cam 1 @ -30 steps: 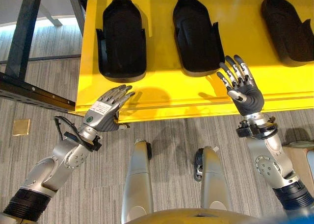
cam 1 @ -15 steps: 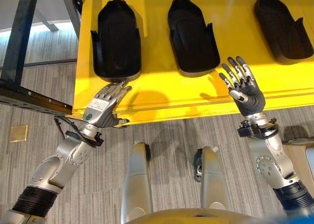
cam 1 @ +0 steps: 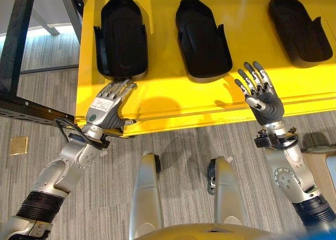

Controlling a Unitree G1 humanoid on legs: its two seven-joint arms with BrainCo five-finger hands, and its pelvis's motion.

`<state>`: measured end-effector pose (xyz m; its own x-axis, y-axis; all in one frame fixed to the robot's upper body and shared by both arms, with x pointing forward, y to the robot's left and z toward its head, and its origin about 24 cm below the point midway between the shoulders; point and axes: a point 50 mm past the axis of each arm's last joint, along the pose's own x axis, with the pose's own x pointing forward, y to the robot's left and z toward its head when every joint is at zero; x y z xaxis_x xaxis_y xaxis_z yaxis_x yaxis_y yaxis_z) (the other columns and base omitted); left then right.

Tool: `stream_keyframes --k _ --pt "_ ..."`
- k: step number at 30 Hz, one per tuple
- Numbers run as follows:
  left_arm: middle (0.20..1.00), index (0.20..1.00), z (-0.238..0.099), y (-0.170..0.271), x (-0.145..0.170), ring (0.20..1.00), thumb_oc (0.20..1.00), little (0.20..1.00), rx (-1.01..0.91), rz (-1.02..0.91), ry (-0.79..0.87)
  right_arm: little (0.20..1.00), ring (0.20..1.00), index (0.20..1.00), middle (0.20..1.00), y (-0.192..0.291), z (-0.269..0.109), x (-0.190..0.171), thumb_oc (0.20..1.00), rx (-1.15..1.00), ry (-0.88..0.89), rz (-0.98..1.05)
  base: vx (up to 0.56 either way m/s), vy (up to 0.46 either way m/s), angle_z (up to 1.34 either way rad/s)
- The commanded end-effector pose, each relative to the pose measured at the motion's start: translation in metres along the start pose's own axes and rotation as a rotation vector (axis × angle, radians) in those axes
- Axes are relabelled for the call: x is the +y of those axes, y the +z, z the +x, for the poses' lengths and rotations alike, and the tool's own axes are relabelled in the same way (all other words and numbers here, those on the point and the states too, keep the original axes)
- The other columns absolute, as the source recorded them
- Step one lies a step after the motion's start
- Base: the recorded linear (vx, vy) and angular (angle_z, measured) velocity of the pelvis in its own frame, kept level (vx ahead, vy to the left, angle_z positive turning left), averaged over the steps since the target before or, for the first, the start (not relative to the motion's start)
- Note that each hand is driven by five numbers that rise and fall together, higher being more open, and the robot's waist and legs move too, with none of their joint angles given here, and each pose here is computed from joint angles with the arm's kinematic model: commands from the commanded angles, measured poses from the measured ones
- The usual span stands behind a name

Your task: Move parts from the plastic box to the shelf.

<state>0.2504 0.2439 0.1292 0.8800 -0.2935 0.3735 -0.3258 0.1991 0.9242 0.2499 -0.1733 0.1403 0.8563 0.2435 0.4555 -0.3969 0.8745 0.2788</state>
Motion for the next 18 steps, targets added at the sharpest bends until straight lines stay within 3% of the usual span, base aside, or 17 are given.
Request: stream_keyframes --k 1,18 --pt "1.0 1.0 0.013 -0.004 0.002 1.0 1.0 1.0 0.012 0.006 0.088 1.0 1.0 1.0 1.0 0.005 0.001 0.01 1.0 -0.05 0.051 0.017 0.0 0.0 0.0" --pt "1.0 1.0 -0.021 0.026 -0.005 1.0 1.0 1.0 -0.113 -0.175 -0.115 1.0 1.0 1.0 1.0 0.016 -0.002 0.011 1.0 -0.077 0.079 -0.068 -0.01 0.0 0.0"
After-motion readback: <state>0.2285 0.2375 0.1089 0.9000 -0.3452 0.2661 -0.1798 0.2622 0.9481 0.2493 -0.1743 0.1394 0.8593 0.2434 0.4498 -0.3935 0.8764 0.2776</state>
